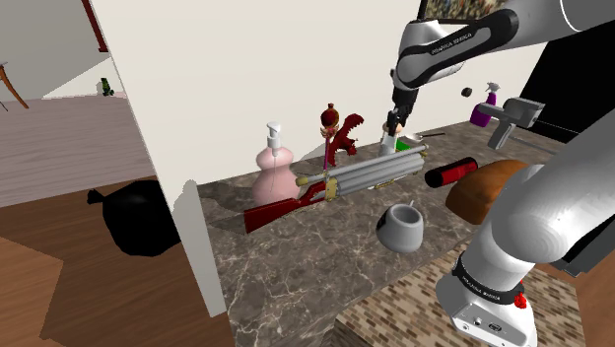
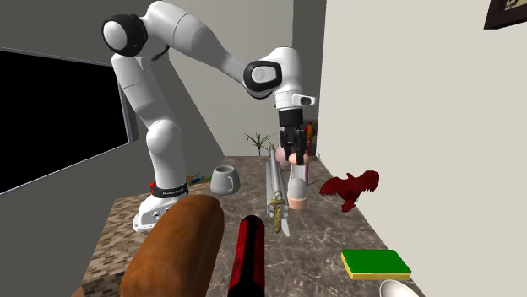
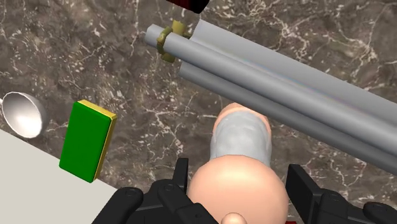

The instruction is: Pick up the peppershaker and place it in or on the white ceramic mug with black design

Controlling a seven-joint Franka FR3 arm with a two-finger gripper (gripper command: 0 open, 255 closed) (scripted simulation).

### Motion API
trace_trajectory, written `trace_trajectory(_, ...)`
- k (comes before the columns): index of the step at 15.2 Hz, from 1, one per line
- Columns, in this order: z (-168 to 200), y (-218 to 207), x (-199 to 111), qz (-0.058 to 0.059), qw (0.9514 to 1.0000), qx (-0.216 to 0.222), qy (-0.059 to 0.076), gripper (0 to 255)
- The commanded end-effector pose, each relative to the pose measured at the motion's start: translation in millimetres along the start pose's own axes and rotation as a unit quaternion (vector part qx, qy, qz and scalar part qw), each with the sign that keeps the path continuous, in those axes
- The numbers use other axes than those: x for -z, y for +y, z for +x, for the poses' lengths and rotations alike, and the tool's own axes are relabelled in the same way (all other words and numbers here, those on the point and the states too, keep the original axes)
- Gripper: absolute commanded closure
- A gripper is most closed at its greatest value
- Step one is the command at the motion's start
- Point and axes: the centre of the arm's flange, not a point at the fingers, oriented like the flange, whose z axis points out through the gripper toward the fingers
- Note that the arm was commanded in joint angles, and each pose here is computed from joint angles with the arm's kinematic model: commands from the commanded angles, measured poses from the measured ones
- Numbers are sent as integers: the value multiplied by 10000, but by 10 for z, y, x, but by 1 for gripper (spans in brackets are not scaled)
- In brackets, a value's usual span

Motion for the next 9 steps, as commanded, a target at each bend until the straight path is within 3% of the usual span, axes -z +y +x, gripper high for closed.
trace_trajectory(1, 10, 19, 101, 1, 10000, 0, -2, 255)
trace_trajectory(9, 25, 92, 517, 1, 10000, 0, -2, 255)
